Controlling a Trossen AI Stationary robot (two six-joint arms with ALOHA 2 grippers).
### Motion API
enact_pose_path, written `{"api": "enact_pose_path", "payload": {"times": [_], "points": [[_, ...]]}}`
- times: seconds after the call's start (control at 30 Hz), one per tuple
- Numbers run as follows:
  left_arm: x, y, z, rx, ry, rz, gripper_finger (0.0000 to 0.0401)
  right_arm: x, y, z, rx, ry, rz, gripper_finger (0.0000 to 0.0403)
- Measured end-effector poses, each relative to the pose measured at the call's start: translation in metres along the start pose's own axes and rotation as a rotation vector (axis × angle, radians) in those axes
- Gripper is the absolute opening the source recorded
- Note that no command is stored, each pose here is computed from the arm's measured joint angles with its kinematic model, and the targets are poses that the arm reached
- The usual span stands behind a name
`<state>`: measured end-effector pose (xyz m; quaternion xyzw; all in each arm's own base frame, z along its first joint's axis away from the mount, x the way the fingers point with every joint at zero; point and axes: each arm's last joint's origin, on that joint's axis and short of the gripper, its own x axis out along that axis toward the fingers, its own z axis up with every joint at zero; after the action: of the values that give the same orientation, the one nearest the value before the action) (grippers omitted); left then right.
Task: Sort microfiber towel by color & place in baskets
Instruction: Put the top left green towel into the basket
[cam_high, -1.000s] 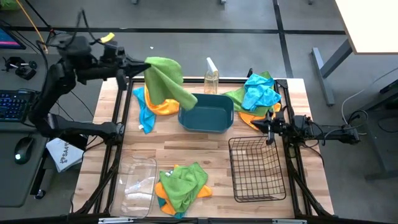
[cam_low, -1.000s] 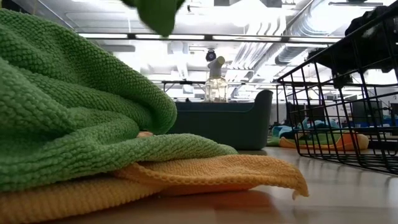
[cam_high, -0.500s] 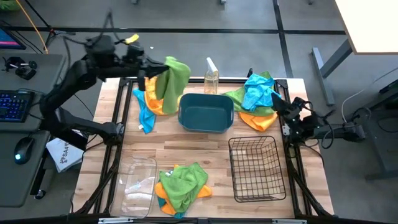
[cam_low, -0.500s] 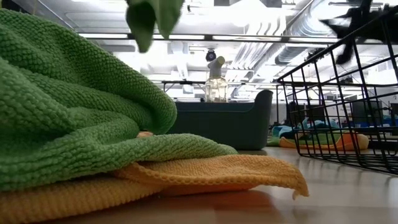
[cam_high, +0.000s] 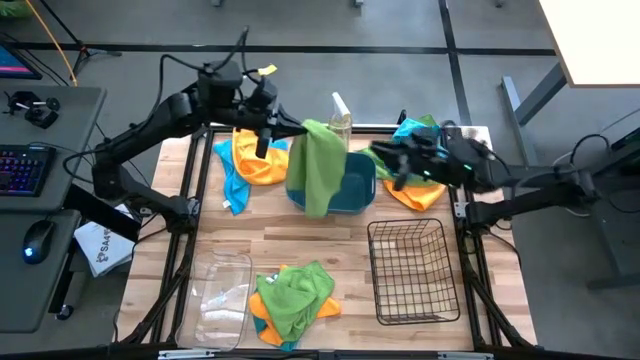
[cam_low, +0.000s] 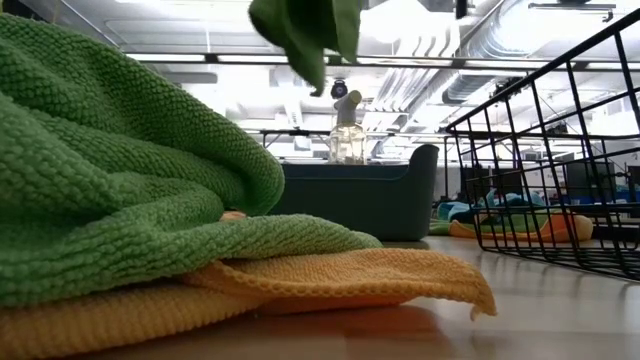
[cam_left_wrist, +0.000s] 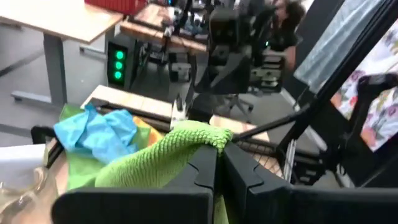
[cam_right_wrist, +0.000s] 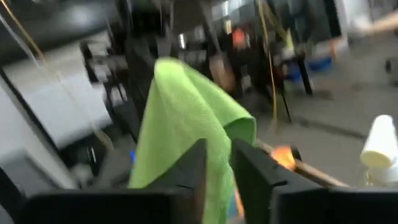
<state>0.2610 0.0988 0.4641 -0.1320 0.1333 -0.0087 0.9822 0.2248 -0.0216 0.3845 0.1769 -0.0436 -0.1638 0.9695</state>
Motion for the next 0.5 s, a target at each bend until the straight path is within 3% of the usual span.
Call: {"api": "enact_pose_path", "payload": {"times": [0.27, 0.5], "points": [[0.002, -0.001, -0.006, 0.048, 0.054, -0.002, 0.0000, 0.064, 0.019, 0.036, -0.249, 0.224, 0.016, 0.0244], [0.004, -0.007, -0.007, 0.108, 0.059, -0.026, 0.0000, 0.114, 0.031, 0.038, -0.437, 0.318, 0.020, 0.0283]]}}
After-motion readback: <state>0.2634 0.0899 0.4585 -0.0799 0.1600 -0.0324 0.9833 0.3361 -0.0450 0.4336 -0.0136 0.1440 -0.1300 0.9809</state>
